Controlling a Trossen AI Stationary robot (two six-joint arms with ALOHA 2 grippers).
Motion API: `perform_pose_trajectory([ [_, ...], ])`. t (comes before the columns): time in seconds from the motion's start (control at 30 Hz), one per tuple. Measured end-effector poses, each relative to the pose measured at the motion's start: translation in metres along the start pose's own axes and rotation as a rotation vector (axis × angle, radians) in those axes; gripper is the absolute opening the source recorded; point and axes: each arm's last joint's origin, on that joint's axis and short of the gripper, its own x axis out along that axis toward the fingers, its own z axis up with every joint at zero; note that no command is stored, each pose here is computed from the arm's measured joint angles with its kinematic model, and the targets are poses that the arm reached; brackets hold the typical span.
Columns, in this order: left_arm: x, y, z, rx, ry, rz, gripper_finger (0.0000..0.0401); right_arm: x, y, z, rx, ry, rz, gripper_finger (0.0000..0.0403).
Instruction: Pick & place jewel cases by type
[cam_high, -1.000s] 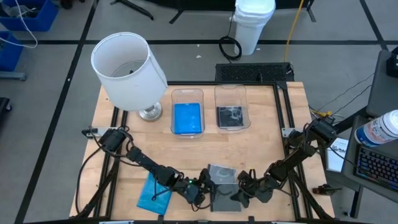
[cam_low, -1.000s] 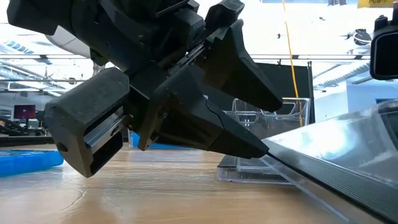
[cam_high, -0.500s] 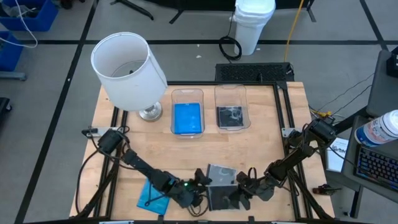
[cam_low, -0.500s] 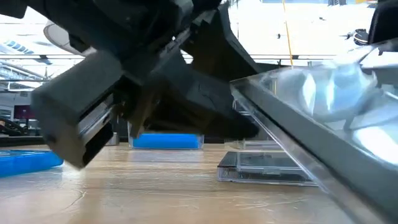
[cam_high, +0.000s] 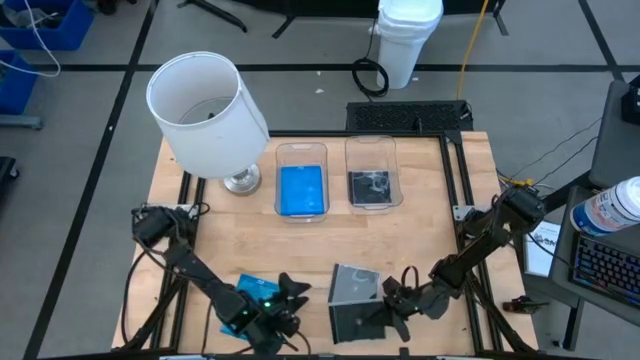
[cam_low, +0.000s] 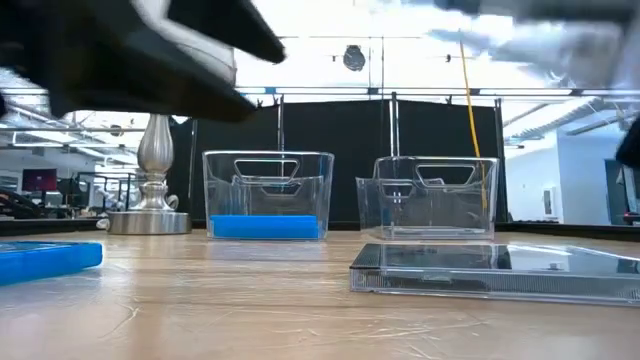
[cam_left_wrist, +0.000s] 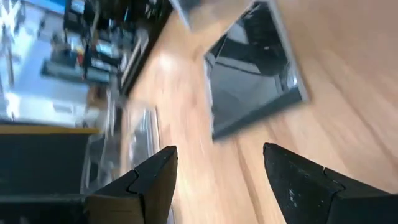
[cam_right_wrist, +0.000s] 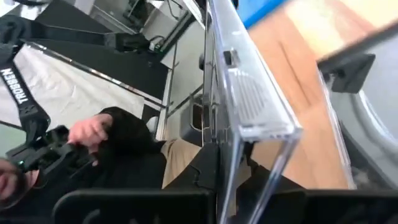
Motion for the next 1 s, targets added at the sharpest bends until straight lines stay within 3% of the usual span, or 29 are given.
perform_pose_trajectory([
  [0.13, -0.005, -0.002, -0.013, -0.093, 0.091, -0.01, 0.0241, -0.01, 0.014, 0.016, -0.047, -0.054, 0.032, 0.0007],
  [0.3, -0.003, -0.003, -0.03, -0.156, 0.195, -0.03, 0.0241, -0.042, 0.034, 0.064, -0.133, -0.124, 0.005, 0.0007],
  [0.47, -0.003, -0.005, -0.033, -0.166, 0.203, -0.037, 0.0241, -0.085, 0.045, 0.122, -0.236, -0.138, -0.237, 0.0006],
  [0.7, -0.001, 0.001, -0.042, -0.035, 0.22, -0.051, 0.0241, -0.142, 0.059, 0.206, -0.284, -0.219, -0.517, 0.0006],
  [0.87, -0.001, 0.017, -0.053, -0.092, 0.239, -0.047, 0.0241, -0.17, 0.061, 0.258, -0.227, -0.219, -0.647, 0.0006],
  [1.0, -0.005, 0.028, -0.06, -0.155, 0.238, -0.051, 0.0241, -0.179, 0.039, 0.287, -0.11, -0.133, -0.747, 0.0006],
])
